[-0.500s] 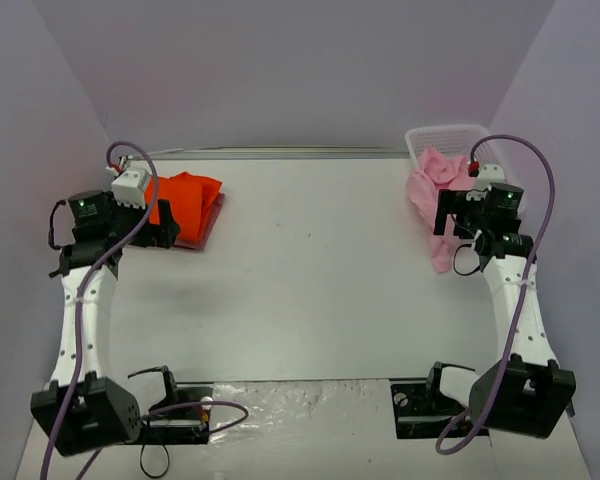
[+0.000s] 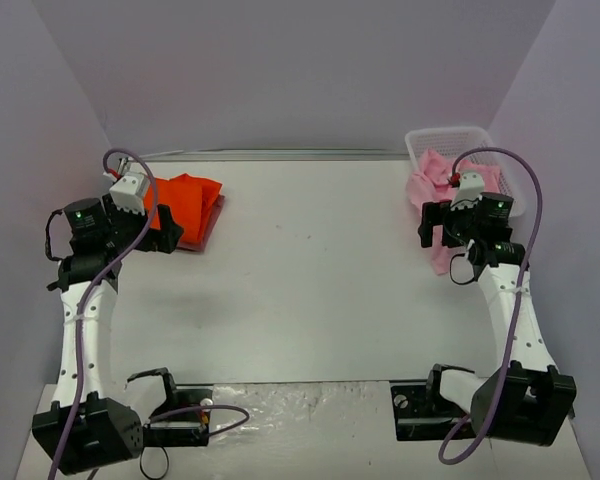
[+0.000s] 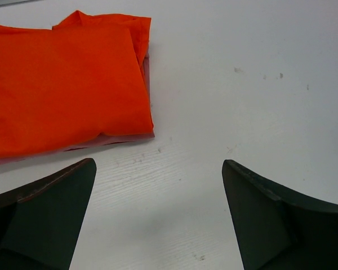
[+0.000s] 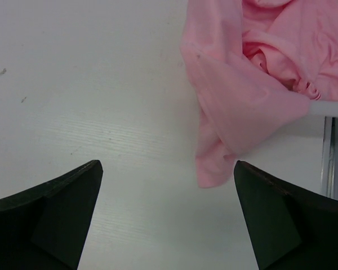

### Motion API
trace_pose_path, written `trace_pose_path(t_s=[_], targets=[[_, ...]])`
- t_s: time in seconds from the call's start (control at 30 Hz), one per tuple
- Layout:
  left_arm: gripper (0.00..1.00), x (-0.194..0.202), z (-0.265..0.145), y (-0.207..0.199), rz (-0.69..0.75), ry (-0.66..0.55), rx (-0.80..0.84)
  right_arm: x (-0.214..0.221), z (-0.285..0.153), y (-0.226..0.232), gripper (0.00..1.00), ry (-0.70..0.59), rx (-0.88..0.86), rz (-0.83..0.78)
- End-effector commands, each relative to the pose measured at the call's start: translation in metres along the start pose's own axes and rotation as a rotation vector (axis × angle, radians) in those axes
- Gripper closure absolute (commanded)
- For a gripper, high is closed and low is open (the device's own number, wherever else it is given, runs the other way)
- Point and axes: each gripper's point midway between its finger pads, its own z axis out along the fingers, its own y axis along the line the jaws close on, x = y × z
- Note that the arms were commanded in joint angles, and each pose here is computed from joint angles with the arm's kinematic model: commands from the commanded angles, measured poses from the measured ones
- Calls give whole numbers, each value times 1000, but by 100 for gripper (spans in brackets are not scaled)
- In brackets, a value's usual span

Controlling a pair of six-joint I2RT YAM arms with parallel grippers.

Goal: Fold and stack the t-shirts
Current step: Grab crumpled tshirt from bin with the right arm

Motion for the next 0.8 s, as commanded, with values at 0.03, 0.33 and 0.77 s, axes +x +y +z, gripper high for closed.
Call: trace_pose_path(t_s=[0.03,0.33,0.77], targets=[[6,-14,-16,-17,51,-71,48,-65,2,0,0,-146,141,-232],[6,-10,-25,-32,117,-111,98,-86,58,-83,0,23,548,-365],[6,-4,-23,-31,112,-103,113,-31,113,-79,0,210,393,-293]])
